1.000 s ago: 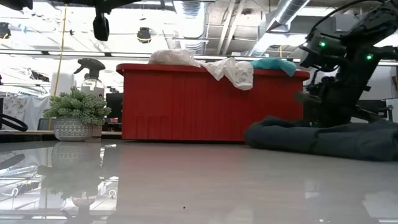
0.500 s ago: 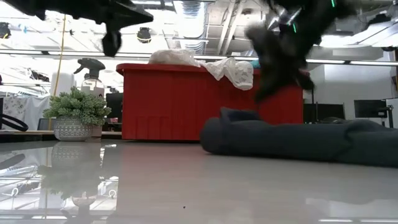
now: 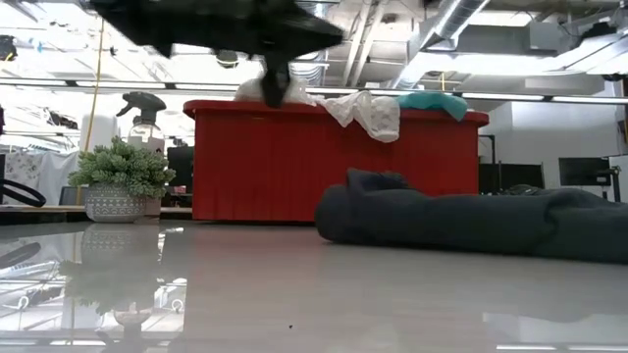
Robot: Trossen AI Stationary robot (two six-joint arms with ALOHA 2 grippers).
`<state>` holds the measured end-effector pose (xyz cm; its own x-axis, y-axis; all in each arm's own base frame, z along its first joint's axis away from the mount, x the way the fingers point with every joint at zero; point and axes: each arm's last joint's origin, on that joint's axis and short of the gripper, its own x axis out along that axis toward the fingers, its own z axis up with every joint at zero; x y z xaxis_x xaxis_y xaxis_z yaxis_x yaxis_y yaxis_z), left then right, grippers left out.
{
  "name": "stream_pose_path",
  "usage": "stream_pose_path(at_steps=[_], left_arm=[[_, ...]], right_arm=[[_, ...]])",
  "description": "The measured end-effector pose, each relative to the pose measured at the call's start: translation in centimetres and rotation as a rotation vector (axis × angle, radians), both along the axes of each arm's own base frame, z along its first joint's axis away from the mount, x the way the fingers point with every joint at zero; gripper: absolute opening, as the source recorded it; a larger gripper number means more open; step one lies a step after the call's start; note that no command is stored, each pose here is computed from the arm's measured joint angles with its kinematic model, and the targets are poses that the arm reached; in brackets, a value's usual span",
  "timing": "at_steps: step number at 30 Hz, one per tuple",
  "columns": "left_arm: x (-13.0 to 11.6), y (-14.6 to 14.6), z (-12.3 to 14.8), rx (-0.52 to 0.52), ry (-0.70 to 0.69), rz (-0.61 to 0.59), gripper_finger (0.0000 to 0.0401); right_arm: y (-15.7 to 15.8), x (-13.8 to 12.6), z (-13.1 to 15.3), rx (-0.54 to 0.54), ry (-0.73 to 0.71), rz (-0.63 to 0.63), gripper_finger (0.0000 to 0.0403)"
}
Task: Fold Laundry from Bin
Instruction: Move the black shorts to the bottom left of the table
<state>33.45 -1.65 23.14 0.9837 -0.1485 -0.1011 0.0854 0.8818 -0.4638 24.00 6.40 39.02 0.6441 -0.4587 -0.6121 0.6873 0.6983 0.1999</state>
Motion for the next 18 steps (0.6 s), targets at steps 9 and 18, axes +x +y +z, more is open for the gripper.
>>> stream_pose_path(at_steps=[9,18], left_arm=[[7.0,0.1,-4.4,0.093,0.12,0.09,0.0],[9.8,0.7,-9.2,0.113,0.305,0.182,0.0]], right_arm=[[3.6,-4.8,6.3,-0.03,-0.292,0.062,0.0016],[6.2,-6.9,7.3,-0.071,-0.395,0.096,0.0016]])
